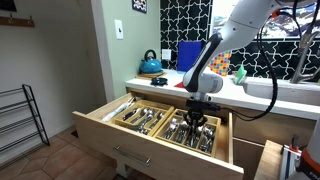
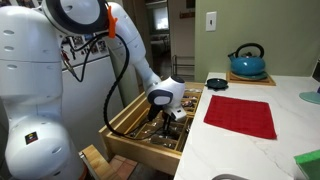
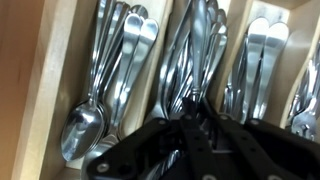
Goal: Take a fork out of the drawer and place it on the napkin
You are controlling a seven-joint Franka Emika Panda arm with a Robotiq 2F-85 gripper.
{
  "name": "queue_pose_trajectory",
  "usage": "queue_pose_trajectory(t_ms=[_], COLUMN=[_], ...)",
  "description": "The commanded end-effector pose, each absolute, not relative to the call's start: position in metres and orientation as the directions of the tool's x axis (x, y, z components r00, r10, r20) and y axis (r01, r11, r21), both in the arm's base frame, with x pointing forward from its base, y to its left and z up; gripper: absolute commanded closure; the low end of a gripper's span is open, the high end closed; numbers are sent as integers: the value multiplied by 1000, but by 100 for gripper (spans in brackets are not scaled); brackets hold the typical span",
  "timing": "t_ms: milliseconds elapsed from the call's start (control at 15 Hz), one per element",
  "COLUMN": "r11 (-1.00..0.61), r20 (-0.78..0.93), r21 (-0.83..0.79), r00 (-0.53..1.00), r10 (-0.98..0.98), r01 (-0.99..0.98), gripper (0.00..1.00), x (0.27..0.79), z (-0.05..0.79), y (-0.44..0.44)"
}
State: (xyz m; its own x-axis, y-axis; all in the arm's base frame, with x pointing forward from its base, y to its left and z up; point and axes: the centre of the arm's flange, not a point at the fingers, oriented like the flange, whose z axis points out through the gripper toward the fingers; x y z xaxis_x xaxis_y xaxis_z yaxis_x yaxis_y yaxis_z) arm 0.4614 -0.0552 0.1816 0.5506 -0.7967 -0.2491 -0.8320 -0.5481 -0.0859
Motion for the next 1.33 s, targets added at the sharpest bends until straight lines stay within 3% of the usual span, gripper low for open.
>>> queue_pose_trajectory(t_ms=[0, 333, 533, 600, 733, 800, 1267], r11=[-556, -563, -566, -567, -567, -567, -565], r20=[-249, -248, -247, -247, -246, -247, -249], r21=[-72, -69, -67, -69, -68, -67, -65], r00=[555, 561, 563, 564, 565, 565, 562], r10=[-794, -790, -789, -788, -787, -787, -789], r01=[-828, -823, -822, -821, -821, -821, -822], gripper=[81, 86, 82, 91, 94, 100, 97], x=[457, 459, 459, 459, 459, 459, 459], z=[189, 187, 185, 185, 186, 186, 187], y=[-53, -53, -52, -52, -52, -52, -52])
